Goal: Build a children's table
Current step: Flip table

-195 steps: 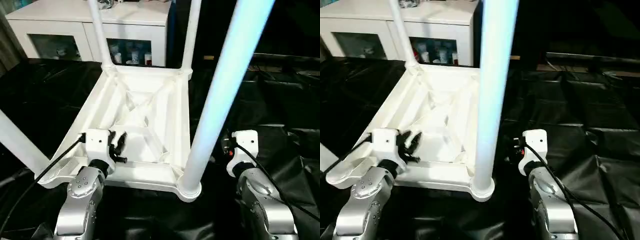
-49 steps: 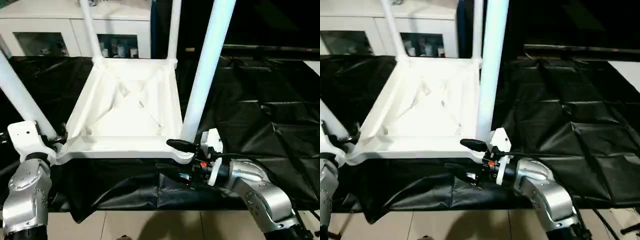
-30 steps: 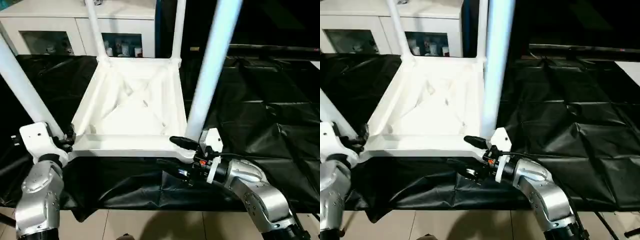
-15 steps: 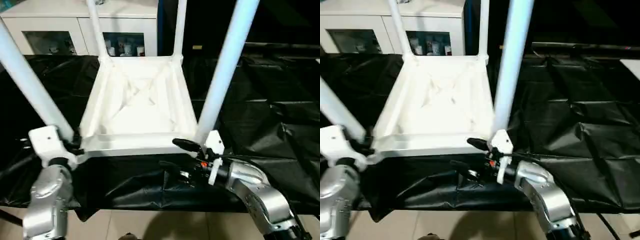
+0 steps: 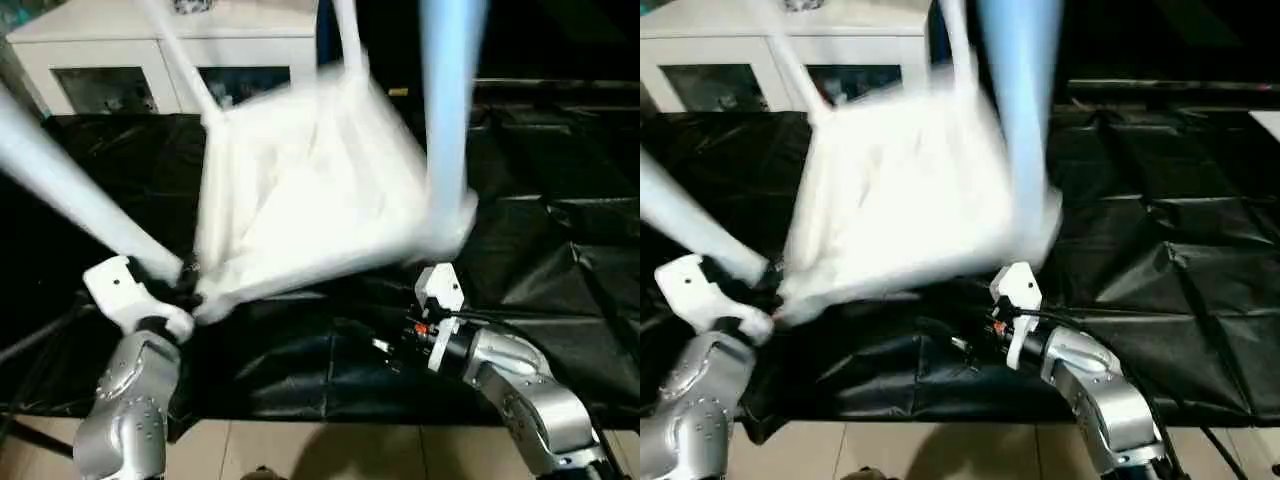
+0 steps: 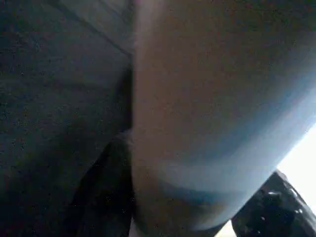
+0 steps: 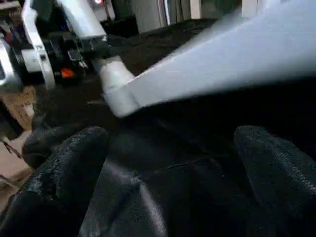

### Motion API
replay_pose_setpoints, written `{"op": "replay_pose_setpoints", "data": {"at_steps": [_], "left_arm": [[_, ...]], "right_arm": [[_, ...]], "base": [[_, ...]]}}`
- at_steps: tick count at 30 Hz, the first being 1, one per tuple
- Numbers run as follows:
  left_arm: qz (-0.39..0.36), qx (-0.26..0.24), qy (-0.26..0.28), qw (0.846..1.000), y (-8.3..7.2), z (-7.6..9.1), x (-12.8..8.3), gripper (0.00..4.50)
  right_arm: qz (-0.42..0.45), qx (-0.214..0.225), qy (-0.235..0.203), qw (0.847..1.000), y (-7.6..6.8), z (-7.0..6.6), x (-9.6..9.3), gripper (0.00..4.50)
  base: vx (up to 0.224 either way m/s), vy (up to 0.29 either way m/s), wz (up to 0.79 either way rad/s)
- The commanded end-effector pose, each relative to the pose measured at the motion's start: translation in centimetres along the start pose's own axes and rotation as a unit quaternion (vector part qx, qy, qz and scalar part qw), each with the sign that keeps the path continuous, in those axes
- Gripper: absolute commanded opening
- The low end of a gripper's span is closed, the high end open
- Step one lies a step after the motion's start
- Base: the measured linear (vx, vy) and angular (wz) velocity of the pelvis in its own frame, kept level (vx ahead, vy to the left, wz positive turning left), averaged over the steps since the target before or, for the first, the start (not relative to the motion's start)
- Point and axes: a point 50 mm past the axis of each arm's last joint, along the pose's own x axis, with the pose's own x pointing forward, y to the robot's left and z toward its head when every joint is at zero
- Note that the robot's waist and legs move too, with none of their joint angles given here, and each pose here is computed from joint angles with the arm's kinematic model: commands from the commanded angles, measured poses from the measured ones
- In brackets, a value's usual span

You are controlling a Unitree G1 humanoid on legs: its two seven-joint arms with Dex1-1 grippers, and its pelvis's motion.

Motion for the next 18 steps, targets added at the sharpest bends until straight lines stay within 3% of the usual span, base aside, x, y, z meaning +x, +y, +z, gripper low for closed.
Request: {"op": "replay_pose_setpoints", "data": {"at_steps": [1,4,6,7,10,15,16,18], "left_arm": [[-0.051,-0.076,0.002,0.996,-2.9,-1.5,0.1,2.16],[-0.050,-0.066,0.010,0.997,-3.1,-1.7,0.1,2.11],[-0.051,-0.069,0.012,0.996,-3.2,-1.7,0.3,2.09],[-0.053,-0.072,0.014,0.996,-3.3,-1.7,0.4,2.09],[-0.055,-0.075,0.016,0.996,-3.4,-1.7,0.5,2.09],[-0.056,-0.074,0.019,0.996,-3.6,-1.7,0.5,2.09],[-0.055,-0.072,0.018,0.996,-3.6,-1.8,0.5,2.09],[-0.055,-0.068,0.018,0.996,-3.7,-1.8,0.5,2.09]], "right_arm": [[-0.007,0.014,-0.016,1.000,-0.2,0.8,0.0,4.50],[-0.054,0.052,-0.026,0.997,-1.1,1.1,0.5,4.50],[-0.084,0.100,-0.055,0.990,-1.6,1.6,1.1,4.50],[-0.087,0.141,-0.092,0.982,-1.6,2.3,1.7,4.50],[-0.083,0.166,-0.120,0.975,-1.5,2.9,2.3,4.50],[-0.130,0.247,-0.165,0.946,-2.6,3.4,3.3,4.50],[-0.143,0.282,-0.177,0.932,-3.2,3.6,3.6,4.50],[-0.153,0.309,-0.185,0.920,-3.7,3.7,4.0,4.50]], "base": [[0.000,0.000,0.00],[0.000,0.000,0.00],[0.000,0.000,0.00],[0.000,0.000,0.00],[0.000,0.000,0.00],[0.000,0.000,0.00],[0.000,0.000,0.00],[0.000,0.000,0.00]]}}
